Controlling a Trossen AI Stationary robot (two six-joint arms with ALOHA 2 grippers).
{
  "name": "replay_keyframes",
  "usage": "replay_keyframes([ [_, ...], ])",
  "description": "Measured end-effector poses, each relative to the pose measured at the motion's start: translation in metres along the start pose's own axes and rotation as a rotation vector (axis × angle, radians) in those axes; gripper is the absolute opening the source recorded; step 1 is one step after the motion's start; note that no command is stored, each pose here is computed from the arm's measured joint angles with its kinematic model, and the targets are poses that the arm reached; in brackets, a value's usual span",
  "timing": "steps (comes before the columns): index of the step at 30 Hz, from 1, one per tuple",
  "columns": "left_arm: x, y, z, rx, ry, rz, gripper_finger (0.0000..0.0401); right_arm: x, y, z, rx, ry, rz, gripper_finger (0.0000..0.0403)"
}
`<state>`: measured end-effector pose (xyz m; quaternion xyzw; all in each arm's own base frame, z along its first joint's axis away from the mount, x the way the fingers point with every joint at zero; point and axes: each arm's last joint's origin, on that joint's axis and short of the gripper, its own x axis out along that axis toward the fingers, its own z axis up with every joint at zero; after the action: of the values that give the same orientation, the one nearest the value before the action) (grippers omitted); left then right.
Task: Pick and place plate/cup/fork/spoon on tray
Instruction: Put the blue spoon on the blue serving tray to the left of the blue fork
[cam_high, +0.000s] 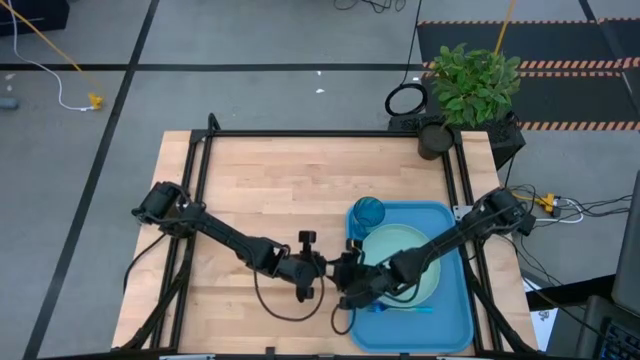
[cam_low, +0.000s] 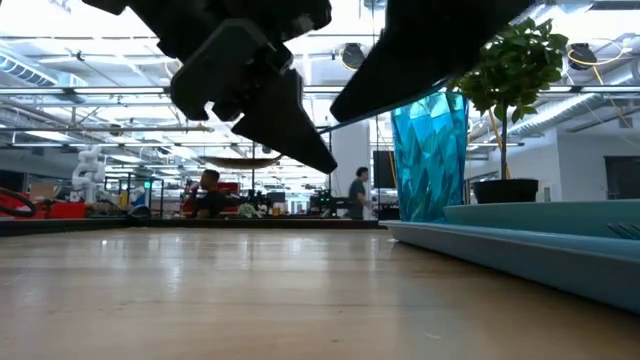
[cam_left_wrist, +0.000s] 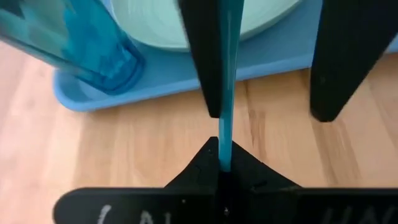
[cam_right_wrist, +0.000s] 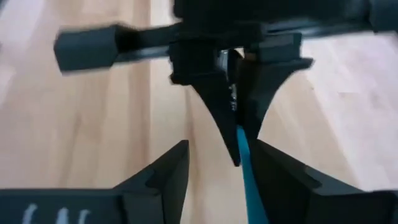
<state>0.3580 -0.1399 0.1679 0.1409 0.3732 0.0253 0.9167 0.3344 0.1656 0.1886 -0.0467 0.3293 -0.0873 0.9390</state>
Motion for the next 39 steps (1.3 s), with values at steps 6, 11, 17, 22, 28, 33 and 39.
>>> replay_keyframes([
  [6, -0.0036, -0.0060, -0.0002, 0.073, -0.009, 0.050, 0.0006, -0.0016, -0.0050, 0.0013, -0.009, 0.017, 0.000, 0.0174],
  [11, -0.0041, -0.0063, -0.0001, 0.084, -0.011, 0.072, 0.0005, -0.0017, -0.0062, -0.0014, -0.022, 0.038, -0.023, 0.0149],
  [17, -0.0041, -0.0063, 0.0006, 0.090, -0.018, 0.073, 0.0010, -0.0015, -0.0060, -0.0013, -0.024, 0.037, -0.023, 0.0097],
  [22, -0.0041, -0.0065, 0.0009, 0.091, -0.021, 0.072, 0.0005, -0.0013, -0.0065, -0.0012, -0.025, 0.036, -0.024, 0.0052],
  [28, -0.0041, -0.0065, 0.0009, 0.087, -0.021, 0.071, 0.0007, -0.0011, -0.0068, -0.0011, -0.035, 0.036, -0.028, 0.0022],
  [33, -0.0046, -0.0074, 0.0010, 0.080, -0.023, 0.070, 0.0009, -0.0011, -0.0068, -0.0010, -0.036, 0.035, -0.029, 0.0030],
  [39, -0.0058, -0.0072, 0.0044, -0.010, -0.040, 0.068, 0.0074, -0.0008, -0.0069, -0.0011, -0.046, 0.035, -0.028, 0.0031],
])
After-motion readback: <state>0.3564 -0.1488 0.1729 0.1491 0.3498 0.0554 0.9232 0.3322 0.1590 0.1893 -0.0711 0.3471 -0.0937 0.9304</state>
